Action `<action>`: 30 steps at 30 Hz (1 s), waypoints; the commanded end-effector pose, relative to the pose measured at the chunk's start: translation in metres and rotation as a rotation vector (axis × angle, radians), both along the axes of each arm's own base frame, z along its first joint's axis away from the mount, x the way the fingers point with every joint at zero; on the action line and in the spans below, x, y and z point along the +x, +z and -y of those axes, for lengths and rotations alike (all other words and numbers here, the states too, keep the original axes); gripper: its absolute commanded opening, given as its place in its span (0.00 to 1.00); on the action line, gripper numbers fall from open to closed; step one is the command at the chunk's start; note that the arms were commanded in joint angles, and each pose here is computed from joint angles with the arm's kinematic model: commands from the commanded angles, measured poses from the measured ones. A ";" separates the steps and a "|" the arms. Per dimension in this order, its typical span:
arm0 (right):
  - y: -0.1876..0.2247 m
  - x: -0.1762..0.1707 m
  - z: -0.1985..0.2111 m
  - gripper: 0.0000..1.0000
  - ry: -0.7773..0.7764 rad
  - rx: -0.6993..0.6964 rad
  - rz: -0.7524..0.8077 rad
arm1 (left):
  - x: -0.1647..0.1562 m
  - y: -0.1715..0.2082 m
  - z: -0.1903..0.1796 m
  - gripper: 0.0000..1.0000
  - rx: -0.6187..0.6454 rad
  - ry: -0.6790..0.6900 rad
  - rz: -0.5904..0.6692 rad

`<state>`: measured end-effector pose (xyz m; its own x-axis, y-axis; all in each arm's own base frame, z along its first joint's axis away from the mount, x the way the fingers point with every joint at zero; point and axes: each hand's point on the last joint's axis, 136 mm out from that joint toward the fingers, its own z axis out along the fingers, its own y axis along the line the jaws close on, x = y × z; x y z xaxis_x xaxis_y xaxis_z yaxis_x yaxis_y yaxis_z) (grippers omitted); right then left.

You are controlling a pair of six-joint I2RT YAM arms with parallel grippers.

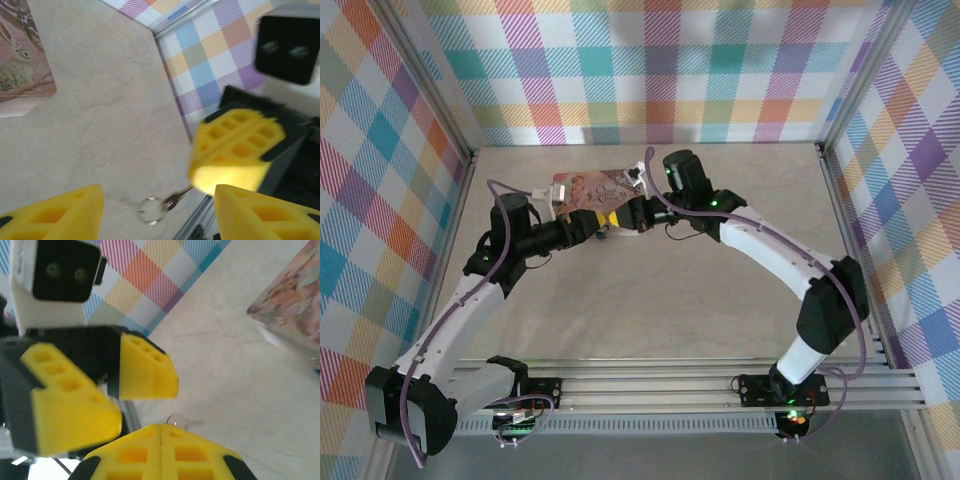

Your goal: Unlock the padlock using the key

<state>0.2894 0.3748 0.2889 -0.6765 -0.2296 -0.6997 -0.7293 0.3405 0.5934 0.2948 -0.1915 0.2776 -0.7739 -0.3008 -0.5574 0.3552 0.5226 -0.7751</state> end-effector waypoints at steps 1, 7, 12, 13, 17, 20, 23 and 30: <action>-0.010 -0.019 0.023 0.00 0.097 -0.151 0.167 | -0.023 -0.006 0.006 0.57 0.085 -0.173 0.067; 0.006 -0.035 0.020 0.00 0.191 -0.077 0.185 | -0.044 0.010 0.019 0.51 0.053 -0.345 0.200; 0.012 -0.040 0.015 0.00 0.246 -0.036 0.138 | -0.048 0.019 0.023 0.51 0.025 -0.386 0.266; 0.015 -0.041 0.014 0.00 0.250 -0.026 0.137 | -0.048 0.020 0.024 0.50 0.022 -0.393 0.271; 0.020 -0.043 0.012 0.00 0.267 0.000 0.125 | -0.046 0.016 0.026 0.49 0.022 -0.398 0.264; 0.022 -0.045 0.011 0.00 0.276 0.012 0.112 | -0.044 0.013 0.029 0.46 0.005 -0.410 0.249; 0.022 -0.045 0.010 0.00 0.281 0.019 0.097 | -0.044 0.012 0.032 0.42 -0.009 -0.430 0.242; 0.019 -0.045 0.008 0.00 0.284 0.021 0.060 | -0.050 0.015 0.035 0.42 -0.021 -0.455 0.259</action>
<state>0.2448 0.3644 0.3032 -0.5321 -0.3894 -0.7518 -0.8404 0.1354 0.5247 0.2525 -0.2232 0.2845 -0.6961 0.0110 -0.7179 0.6866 0.3026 -0.6611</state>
